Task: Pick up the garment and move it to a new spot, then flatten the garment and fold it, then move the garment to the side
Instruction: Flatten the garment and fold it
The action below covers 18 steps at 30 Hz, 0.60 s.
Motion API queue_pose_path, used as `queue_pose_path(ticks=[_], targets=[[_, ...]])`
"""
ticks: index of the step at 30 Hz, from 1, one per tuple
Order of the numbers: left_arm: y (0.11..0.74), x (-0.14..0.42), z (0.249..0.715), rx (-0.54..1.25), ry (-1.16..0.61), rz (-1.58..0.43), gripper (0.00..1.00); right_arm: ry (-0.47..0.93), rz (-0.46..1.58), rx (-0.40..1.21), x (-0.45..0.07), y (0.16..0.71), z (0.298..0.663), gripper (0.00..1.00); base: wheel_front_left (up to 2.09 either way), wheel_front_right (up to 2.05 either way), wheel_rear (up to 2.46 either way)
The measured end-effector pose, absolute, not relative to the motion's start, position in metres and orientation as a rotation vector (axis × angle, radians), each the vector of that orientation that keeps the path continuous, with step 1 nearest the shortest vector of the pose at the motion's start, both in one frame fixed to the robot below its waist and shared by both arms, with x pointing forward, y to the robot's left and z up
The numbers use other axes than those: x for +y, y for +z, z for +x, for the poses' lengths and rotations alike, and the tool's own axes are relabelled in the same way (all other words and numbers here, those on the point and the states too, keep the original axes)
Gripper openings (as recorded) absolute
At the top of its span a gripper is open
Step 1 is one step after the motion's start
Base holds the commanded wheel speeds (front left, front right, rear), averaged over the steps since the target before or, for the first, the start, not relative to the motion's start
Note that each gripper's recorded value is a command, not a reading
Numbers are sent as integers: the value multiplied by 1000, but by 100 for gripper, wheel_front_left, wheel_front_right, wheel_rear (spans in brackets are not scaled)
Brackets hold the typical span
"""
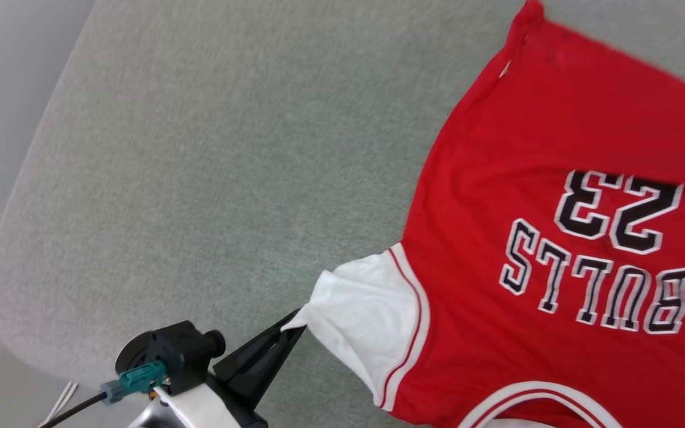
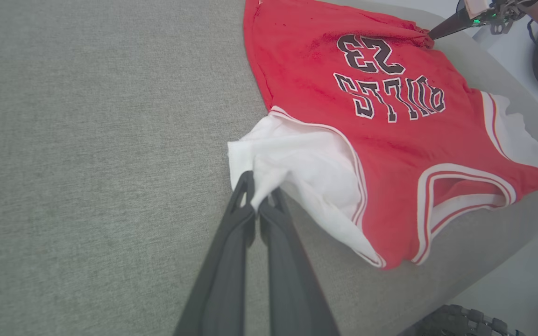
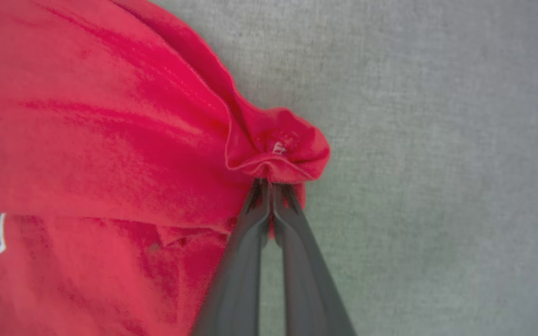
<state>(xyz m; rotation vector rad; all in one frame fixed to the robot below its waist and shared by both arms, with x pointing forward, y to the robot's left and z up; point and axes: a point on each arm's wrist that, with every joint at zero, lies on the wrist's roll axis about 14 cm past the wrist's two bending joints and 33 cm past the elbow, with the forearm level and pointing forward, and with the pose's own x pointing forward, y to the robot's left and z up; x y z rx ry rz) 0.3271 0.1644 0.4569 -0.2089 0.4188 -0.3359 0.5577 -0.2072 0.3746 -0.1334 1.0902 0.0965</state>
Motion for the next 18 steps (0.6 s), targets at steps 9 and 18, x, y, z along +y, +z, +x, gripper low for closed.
queue_pose_path(ticks=[9,18], targets=[[467,153,315,375,-372,-202,0,93,-154,1041,-248,408,475,0,0,0,0],[478,134,310,323,-416,-244,0,54,-95,1010,-279,418,379,0,0,0,0]])
